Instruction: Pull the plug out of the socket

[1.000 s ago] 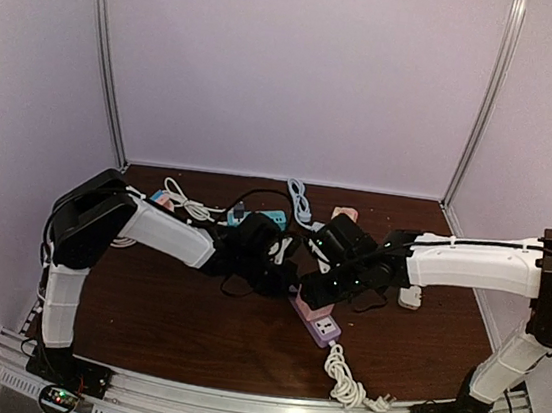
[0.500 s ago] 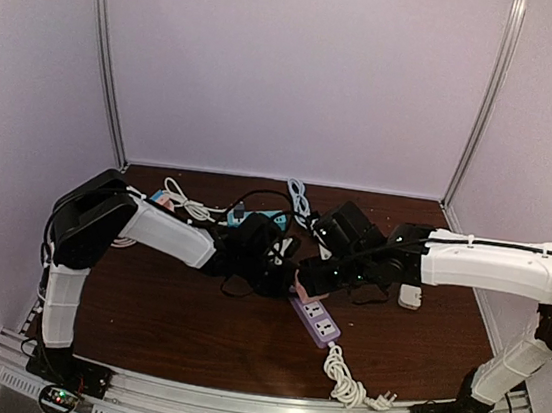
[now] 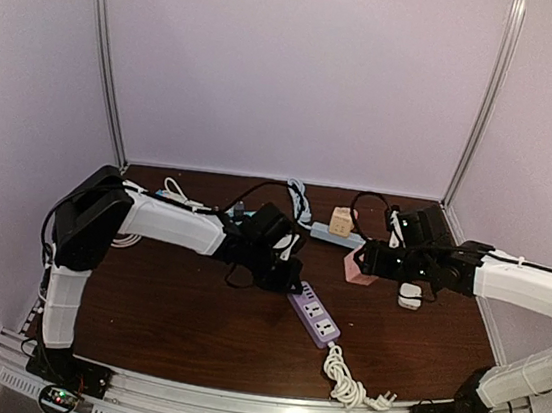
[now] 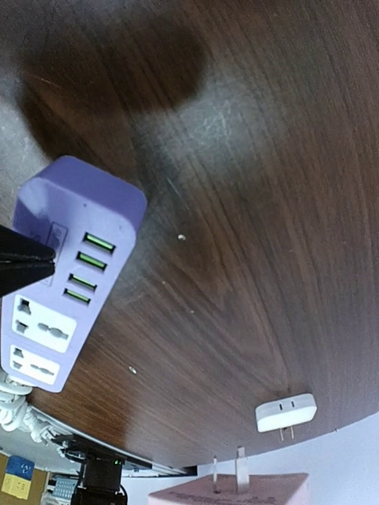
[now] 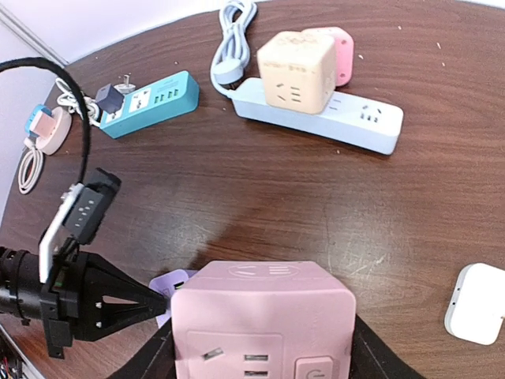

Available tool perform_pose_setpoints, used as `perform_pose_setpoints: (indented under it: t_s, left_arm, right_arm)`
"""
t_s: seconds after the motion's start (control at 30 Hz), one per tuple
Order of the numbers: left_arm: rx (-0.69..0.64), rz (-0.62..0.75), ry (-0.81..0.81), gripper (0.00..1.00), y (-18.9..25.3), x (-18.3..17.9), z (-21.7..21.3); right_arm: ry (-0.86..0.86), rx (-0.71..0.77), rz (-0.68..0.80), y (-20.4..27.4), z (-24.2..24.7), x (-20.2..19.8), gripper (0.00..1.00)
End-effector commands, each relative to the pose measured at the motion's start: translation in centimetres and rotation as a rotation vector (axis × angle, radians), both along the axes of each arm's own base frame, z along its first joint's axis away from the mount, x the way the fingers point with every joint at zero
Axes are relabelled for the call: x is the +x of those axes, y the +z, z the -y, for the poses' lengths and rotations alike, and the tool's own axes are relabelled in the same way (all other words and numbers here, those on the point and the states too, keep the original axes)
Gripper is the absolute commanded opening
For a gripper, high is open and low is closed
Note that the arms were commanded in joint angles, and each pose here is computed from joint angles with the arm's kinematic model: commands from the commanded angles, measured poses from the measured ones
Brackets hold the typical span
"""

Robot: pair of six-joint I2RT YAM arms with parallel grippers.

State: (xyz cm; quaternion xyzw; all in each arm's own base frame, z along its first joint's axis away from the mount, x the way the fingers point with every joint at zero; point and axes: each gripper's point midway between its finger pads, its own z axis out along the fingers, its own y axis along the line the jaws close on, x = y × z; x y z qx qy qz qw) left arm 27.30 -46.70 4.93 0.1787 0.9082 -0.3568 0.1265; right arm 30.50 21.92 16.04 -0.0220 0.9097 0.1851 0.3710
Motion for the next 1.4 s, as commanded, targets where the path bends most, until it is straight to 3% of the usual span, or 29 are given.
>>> perform_pose_setpoints:
  t_s: [0.0, 0.13, 0.47, 1.0, 1.17, 1.37]
  left_arm:
    - [0.039, 0.115, -0.031, 0.05, 2.6, 1.3, 0.6]
    - [0.017, 0.207, -0.023, 0.1, 6.5, 2.1, 1.2]
    - [0.002, 0.313, 0.018, 0.12, 11.0, 2.1, -1.0]
    - [-0.015, 0.336, 0.043, 0.12, 12.4, 2.1, -1.8]
    - [-0.012, 0.337, 0.04, 0.12, 12.3, 2.0, -1.9]
    - [-0.009, 0.334, 0.039, 0.12, 12.0, 1.9, -1.9]
  right_arm:
    - [-0.017, 0.21, 0.027, 1.3, 0.2, 0.9, 0.24]
    - [-0.036, 0.312, -0.007, 0.0, 1.3, 1.3, 0.24]
    - [-0.023, 0.509, -0.094, -2.8, 1.6, 1.6, 0.25]
    - [-0.055, 0.522, -0.23, -7.4, 2.0, -0.3, 0.31]
    - [-0.082, 0.463, -0.245, -8.2, 2.9, -0.6, 0.44]
    - [-0.104, 0.415, -0.273, -9.1, 4.0, -1.1, 0.54]
